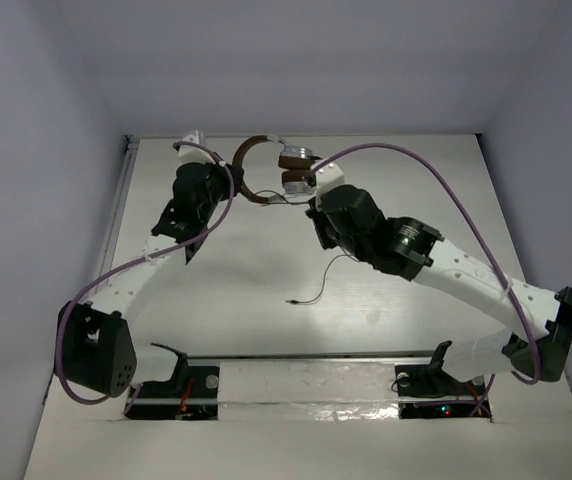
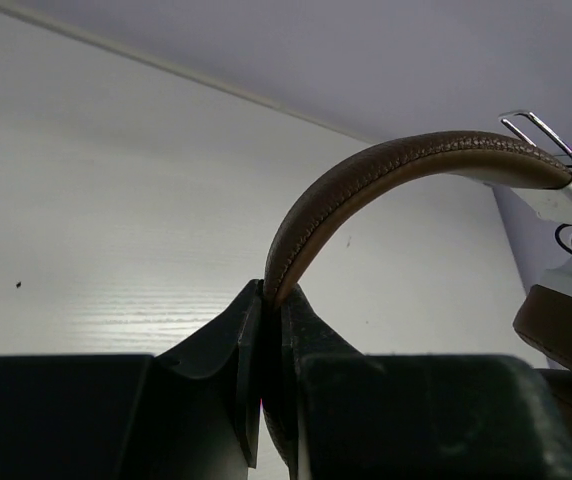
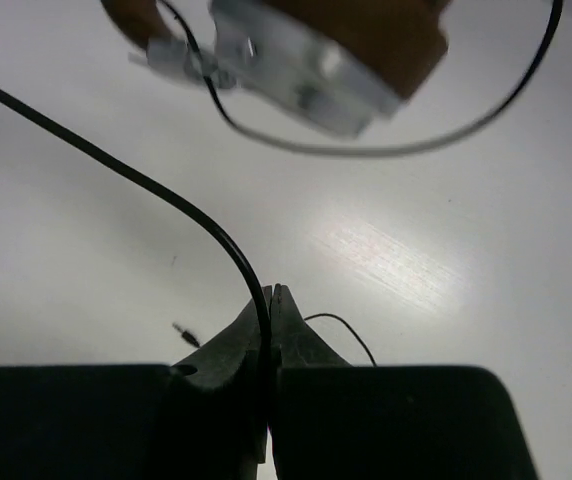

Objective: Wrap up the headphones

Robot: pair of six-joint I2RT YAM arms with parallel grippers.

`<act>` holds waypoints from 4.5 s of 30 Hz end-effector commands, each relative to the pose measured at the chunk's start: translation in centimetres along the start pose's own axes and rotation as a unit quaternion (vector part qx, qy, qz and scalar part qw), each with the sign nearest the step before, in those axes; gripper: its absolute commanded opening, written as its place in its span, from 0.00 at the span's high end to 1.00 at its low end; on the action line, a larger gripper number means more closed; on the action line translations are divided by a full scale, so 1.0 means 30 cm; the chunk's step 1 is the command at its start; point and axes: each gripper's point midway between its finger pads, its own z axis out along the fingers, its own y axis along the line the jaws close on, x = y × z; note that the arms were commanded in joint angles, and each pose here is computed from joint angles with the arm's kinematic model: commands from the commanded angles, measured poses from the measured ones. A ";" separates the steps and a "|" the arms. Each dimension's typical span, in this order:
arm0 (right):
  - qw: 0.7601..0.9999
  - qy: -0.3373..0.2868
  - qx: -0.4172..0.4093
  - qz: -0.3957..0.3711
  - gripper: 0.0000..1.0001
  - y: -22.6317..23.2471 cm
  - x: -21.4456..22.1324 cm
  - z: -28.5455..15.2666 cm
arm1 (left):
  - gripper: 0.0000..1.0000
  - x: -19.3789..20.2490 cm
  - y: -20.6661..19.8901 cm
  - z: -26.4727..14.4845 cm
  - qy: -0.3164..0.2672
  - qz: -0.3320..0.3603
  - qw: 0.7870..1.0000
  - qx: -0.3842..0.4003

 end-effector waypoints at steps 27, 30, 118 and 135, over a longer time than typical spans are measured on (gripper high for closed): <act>0.991 -0.066 -0.086 0.077 1.00 0.158 -0.073 0.034 | 1.00 -0.067 -0.154 -0.022 -0.012 -0.119 0.987 0.110; 0.987 -0.079 -0.103 0.097 1.00 0.185 -0.116 0.031 | 1.00 -0.044 -0.136 -0.017 -0.020 -0.117 0.988 0.095; 0.956 -0.221 -0.009 0.194 0.99 -0.356 -0.225 0.126 | 1.00 -0.079 -0.422 -0.416 -0.004 0.061 0.977 0.203; 0.946 -0.221 -0.158 0.175 0.72 -0.165 -0.117 0.215 | 1.00 -0.271 -0.625 -0.548 -0.034 0.027 0.949 0.311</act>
